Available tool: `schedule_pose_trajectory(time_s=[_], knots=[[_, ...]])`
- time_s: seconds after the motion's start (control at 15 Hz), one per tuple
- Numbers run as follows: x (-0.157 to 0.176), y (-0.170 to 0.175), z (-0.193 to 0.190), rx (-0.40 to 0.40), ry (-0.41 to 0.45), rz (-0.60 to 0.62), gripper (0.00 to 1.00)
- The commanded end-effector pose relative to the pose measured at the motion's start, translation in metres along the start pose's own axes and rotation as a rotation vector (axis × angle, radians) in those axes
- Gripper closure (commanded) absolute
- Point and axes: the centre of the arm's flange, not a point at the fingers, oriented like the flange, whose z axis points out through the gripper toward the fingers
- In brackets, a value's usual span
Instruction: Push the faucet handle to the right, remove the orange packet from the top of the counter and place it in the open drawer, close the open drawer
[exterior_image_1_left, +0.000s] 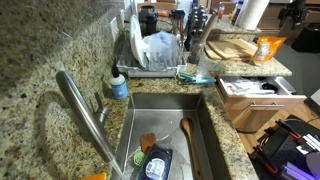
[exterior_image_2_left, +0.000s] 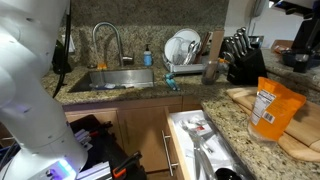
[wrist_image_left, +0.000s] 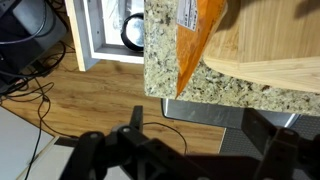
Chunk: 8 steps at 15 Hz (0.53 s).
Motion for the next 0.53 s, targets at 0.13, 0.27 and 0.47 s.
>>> schedule_pose_trajectory(time_s=[0.13,0.27,0.47], knots=[[-0.080,-0.006,0.053,0.078,0.042,-0.031,0.00],[-0.069,-0.019,0.034,0.048,0.028,-0.035,0.00],[-0.066,-0.019,0.031,0.052,0.032,-0.029,0.00]])
